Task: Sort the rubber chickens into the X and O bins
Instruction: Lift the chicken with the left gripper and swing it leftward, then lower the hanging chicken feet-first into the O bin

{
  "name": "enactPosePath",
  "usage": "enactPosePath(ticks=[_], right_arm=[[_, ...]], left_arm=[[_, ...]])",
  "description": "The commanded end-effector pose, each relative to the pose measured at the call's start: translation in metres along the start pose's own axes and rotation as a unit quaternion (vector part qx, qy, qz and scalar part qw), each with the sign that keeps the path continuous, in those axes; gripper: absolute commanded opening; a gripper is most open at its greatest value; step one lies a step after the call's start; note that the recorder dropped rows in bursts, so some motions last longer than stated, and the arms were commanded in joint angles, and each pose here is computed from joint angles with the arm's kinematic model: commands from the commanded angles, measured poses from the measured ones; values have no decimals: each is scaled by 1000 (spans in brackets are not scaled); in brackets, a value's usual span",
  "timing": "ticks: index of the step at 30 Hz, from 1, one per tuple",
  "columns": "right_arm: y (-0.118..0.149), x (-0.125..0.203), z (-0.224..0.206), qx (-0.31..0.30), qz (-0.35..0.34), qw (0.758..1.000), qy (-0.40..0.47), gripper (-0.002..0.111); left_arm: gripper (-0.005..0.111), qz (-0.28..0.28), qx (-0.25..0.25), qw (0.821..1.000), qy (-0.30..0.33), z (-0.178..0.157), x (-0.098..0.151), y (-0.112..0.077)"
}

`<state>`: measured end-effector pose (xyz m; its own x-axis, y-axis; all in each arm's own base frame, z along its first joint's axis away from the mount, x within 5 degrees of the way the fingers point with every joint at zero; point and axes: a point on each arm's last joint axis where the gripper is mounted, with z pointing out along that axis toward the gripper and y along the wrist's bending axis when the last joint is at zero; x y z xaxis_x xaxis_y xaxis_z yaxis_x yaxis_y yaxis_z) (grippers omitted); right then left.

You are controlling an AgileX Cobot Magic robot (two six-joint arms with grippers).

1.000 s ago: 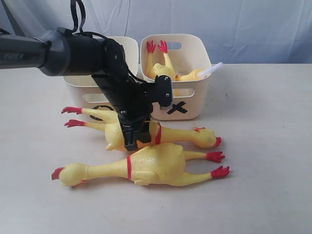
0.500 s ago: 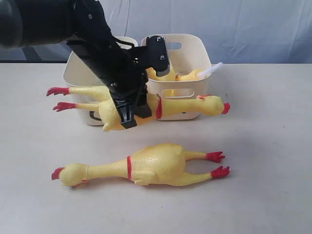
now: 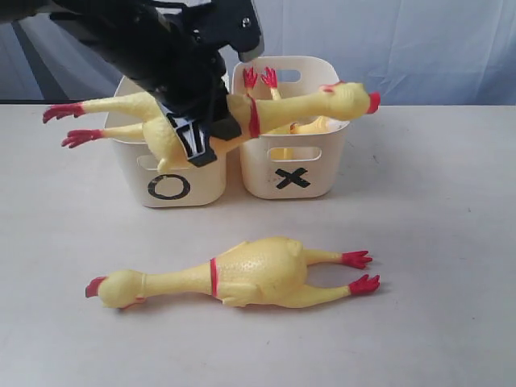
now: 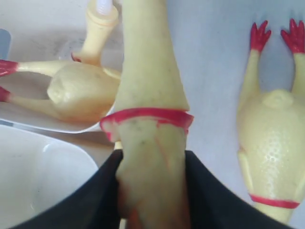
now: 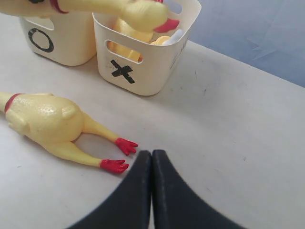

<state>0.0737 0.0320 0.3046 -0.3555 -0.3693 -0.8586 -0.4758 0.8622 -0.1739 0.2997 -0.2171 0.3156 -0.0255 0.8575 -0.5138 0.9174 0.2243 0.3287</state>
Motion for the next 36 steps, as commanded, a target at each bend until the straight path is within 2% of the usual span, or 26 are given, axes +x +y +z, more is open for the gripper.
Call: enactPosePath(ticks=[1,8,11,15,18,24,27,31,34,36], right_arm=[[0,0,-1,-2,-1,1000,-6,-1],[0,0,-1,-2,-1,1000,-6,-1],[0,0,-1,-2,-1,1000,-6,-1],[0,0,-1,-2,-1,1000,-6,-1],[0,0,-1,-2,-1,1000,-6,-1],[0,0,-1,-2,-1,1000,-7,-1],[1,0,-1,-4,0,1000,-7,-1],[1,0,-1,-5,1,1000,-7,-1],[1,0,-1,-5,1,1000,-7,-1],[1,0,-1,-6,2,1000,-7,-1]], left_arm=[[0,-42,-34,998,-27,-26,-1,6],[0,-112,-89,989,-36,-63,21,30],[0,-154,-121,979,-58,-76,34,45],[0,-230,-184,947,-126,-91,49,73],[0,-262,-235,921,-167,-102,59,90],[0,-336,-301,870,-198,-116,93,119],[0,-382,-309,845,-210,-110,110,131],[0,-403,-297,834,-232,-93,119,142],[0,-411,-274,827,-268,-82,115,150],[0,-423,-269,815,-291,-78,114,156]])
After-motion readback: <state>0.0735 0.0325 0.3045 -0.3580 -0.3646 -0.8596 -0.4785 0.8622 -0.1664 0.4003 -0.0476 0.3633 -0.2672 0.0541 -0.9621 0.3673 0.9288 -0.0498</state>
